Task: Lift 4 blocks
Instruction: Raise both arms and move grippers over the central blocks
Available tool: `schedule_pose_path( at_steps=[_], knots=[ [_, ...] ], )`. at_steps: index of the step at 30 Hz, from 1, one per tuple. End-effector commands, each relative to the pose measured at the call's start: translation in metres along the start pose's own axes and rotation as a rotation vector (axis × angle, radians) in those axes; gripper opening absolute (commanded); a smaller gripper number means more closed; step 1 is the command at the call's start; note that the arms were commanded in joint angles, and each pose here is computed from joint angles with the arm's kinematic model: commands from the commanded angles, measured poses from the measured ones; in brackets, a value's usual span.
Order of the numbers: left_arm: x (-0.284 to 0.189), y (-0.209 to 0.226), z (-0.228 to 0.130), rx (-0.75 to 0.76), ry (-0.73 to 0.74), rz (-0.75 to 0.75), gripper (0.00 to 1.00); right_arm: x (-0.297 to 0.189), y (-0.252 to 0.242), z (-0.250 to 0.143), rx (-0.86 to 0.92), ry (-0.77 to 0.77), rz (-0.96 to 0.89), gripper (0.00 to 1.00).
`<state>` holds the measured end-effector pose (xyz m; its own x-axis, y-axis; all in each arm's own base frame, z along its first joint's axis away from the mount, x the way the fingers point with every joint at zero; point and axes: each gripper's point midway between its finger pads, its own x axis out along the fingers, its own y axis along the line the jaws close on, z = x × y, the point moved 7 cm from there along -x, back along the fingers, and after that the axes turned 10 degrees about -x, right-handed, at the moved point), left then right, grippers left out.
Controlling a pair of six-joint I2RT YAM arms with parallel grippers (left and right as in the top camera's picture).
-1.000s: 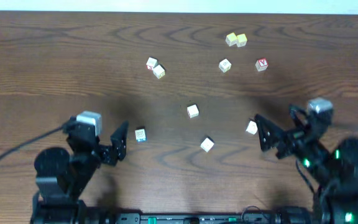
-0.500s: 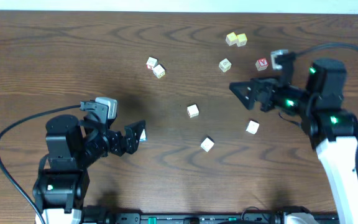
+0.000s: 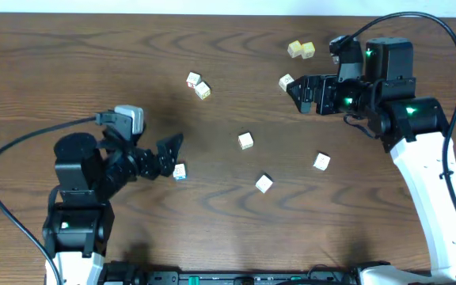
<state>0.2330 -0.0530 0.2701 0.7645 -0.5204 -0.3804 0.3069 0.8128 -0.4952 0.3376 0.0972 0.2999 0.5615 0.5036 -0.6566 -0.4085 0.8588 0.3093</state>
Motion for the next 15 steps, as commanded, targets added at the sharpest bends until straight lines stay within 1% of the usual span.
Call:
schedule_pose_path(
  at_steps=[1,4,5,9,11,13,15],
  knots=[
    [0.0,-0.004,0.017,-0.119,-0.029,-0.007,0.94,-0.001,0.01,0.0,0.023,0.016,0.061,0.99],
    [0.004,-0.002,0.018,-0.121,0.037,0.02,0.94,-0.001,0.009,-0.009,0.045,0.062,0.058,0.99],
    [0.004,0.001,0.019,-0.113,0.061,0.055,0.94,-0.001,0.009,-0.011,0.051,0.075,0.058,0.99],
    [0.0,0.024,0.022,-0.176,0.162,0.334,0.94,0.002,0.007,-0.018,0.066,0.11,0.046,0.99],
    [0.0,0.032,0.018,-0.238,0.218,0.423,0.94,0.005,0.012,-0.023,0.07,0.14,0.059,0.99],
    [0.004,0.034,0.012,-0.315,0.261,0.43,0.94,0.01,0.023,-0.03,0.071,0.181,0.078,0.99],
    [0.009,0.033,0.009,-0.407,0.278,0.404,0.94,0.014,0.036,-0.039,0.093,0.239,0.069,0.99]
  ],
)
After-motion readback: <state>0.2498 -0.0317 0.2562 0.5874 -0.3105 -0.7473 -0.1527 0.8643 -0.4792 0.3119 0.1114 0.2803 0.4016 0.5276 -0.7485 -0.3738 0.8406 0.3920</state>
